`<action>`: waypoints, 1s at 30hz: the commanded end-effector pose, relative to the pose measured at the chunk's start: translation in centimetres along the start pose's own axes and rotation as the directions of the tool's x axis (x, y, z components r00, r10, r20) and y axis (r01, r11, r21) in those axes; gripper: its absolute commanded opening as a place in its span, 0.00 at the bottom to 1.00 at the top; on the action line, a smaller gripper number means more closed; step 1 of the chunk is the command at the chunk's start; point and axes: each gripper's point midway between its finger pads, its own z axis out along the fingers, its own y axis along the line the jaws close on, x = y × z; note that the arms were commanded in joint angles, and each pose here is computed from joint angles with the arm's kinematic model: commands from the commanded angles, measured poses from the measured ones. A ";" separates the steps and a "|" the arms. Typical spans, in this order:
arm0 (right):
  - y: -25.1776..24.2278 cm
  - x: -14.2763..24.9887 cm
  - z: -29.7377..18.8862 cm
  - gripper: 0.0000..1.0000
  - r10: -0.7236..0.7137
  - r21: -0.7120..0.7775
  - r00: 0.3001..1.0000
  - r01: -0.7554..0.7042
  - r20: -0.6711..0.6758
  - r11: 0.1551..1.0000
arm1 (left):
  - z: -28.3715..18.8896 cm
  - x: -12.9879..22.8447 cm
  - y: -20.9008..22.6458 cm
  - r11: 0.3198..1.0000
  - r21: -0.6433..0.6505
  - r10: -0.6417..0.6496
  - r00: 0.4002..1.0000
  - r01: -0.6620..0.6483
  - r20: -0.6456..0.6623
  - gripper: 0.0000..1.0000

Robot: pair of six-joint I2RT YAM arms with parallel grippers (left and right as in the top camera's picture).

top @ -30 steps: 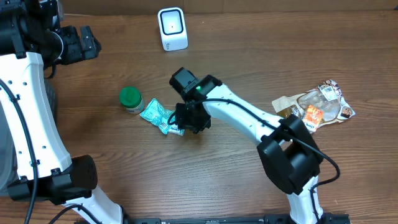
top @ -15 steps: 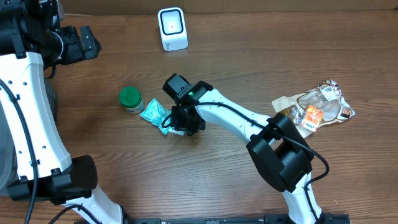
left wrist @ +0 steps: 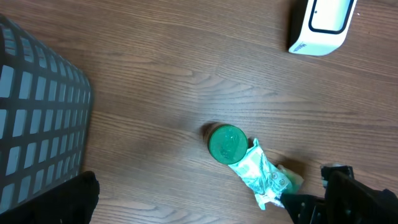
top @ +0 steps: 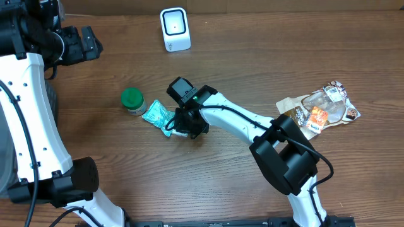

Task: Scan the item barcode
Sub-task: 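Grasp the small teal Kleenex pack with the right gripper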

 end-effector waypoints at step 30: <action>-8.2 -2.5 -9.2 0.04 -0.827 -0.182 0.555 0.808 -0.087 0.561 | -0.1 0.0 -0.2 1.000 -0.003 0.025 1.000 -0.025 0.005 1.00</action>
